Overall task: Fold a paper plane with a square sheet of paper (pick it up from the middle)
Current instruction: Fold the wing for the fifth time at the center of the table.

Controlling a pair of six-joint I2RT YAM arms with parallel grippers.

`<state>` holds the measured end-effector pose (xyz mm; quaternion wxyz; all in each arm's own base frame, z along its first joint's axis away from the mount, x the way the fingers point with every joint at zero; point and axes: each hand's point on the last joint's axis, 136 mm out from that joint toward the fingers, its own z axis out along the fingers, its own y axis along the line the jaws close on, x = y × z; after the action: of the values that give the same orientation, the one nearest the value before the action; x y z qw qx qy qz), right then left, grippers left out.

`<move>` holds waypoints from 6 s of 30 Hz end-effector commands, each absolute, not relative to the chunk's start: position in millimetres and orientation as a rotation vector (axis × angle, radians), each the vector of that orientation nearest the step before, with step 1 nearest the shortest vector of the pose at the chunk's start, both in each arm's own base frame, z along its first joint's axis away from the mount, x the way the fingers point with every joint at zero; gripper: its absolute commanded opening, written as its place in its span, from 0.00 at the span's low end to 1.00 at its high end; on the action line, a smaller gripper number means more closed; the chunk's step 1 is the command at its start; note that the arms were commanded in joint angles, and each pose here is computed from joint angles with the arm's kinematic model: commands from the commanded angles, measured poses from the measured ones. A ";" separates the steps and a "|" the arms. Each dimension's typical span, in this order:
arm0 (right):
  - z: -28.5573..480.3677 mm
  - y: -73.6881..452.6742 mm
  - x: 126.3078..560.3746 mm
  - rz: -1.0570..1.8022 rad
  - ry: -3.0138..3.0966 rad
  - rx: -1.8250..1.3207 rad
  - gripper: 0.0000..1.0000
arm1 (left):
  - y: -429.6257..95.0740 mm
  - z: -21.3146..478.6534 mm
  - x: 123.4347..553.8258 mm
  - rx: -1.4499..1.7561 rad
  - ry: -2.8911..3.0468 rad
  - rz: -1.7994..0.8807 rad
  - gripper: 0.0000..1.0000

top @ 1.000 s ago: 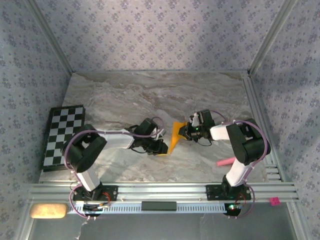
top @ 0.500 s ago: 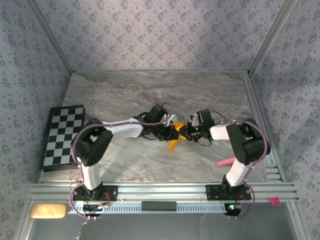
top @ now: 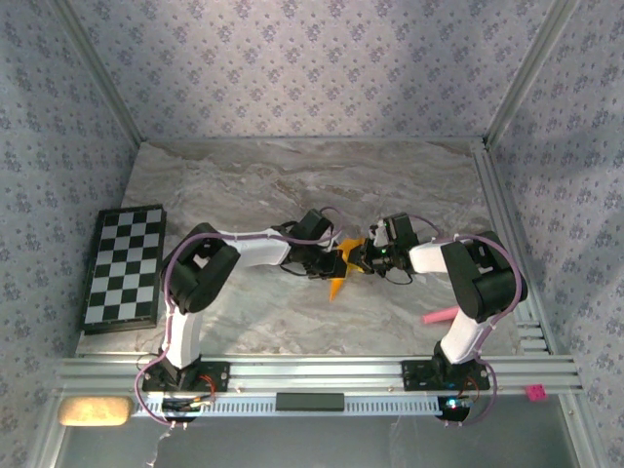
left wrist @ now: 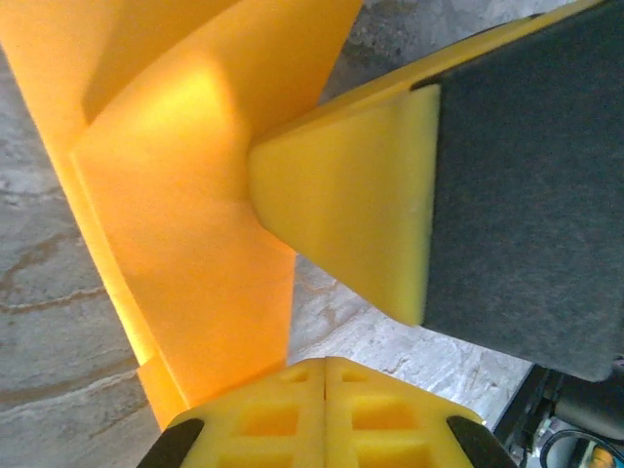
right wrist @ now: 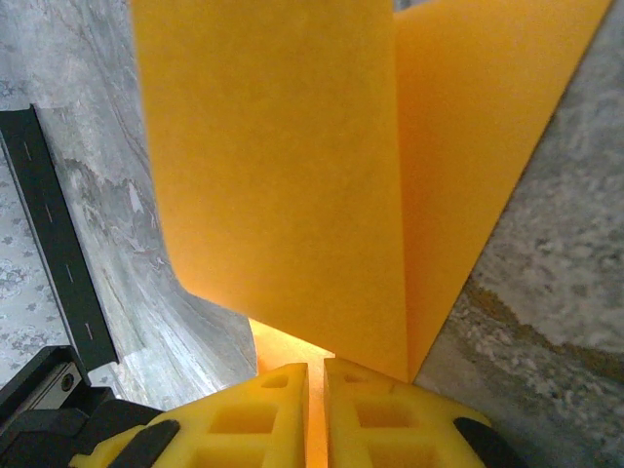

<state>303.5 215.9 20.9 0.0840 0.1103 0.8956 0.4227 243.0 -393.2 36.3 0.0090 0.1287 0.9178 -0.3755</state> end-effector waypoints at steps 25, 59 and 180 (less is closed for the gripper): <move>28.4 209.1 307.0 1.179 2.663 0.320 0.17 | -344.6 -21.0 205.7 0.495 3.034 -0.889 0.00; 6.3 200.1 299.4 0.986 2.702 0.252 0.11 | -330.5 -25.7 181.3 0.563 3.054 -0.933 0.00; -35.4 191.4 247.3 0.816 2.878 0.356 0.00 | -332.2 0.3 160.2 0.522 3.021 -0.967 0.12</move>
<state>272.5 232.6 17.5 0.1083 0.0777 0.9149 0.3811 190.6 -362.3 19.7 0.0192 0.1644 0.9209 -0.3531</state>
